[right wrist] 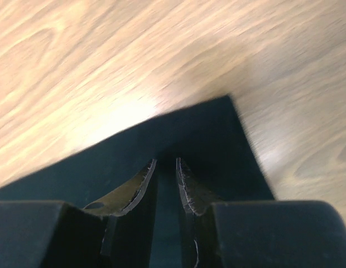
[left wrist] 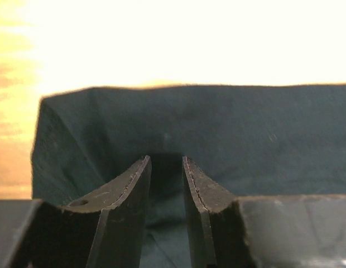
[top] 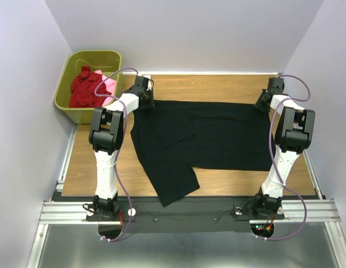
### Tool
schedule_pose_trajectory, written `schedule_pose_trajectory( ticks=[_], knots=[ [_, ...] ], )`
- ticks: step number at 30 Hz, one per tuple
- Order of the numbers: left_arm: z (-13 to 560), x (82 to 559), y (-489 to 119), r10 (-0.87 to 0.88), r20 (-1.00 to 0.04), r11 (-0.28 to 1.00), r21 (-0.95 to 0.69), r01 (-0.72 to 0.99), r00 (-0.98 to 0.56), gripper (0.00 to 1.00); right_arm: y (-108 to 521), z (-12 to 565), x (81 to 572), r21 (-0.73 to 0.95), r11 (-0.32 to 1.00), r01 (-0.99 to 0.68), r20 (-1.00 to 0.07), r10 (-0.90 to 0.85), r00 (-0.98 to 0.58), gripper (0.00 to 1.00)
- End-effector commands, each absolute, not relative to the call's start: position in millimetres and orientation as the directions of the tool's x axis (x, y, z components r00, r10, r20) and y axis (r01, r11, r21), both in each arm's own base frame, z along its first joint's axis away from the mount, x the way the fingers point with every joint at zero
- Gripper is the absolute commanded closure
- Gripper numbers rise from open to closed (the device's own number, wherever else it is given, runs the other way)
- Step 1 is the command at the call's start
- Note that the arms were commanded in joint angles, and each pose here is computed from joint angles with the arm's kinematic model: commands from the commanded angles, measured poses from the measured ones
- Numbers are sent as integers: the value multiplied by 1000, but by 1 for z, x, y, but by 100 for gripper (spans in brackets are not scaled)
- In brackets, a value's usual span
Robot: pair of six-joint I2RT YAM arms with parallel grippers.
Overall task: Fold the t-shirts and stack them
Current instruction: Fold the tshirt
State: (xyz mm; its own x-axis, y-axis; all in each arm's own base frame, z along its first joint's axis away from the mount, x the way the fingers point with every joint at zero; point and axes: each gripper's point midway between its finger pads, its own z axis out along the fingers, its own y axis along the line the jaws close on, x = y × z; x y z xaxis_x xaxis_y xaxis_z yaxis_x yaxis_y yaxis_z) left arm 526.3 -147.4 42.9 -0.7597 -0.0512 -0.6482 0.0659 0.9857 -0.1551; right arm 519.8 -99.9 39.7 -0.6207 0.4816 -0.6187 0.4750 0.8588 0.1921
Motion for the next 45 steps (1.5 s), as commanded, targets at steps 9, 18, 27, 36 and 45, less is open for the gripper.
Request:
schedule_pose_trajectory(
  ticks=[9, 18, 27, 36, 45],
  knots=[
    [28, 560, -133, -107, -627, 979, -200, 27, -772, 59, -144, 7, 547, 233, 814, 532, -599, 551, -581, 74],
    [57, 580, -139, -138, -663, 966, -256, 49, -735, 54, -149, 38, 580, 317, 833, 454, -637, 541, -549, 72],
    [192, 537, -162, -187, -793, 949, -299, 103, -581, 36, -123, 131, 550, 404, 835, 373, -680, 547, -488, 42],
    [175, 373, -146, -202, -758, 971, -238, -25, -620, 12, -81, 199, 437, 476, 802, 361, -688, 595, -415, 13],
    [117, 267, -110, -237, -658, 965, -242, -98, -714, 16, -54, 176, 356, 510, 759, 406, -640, 649, -411, 7]
  ],
)
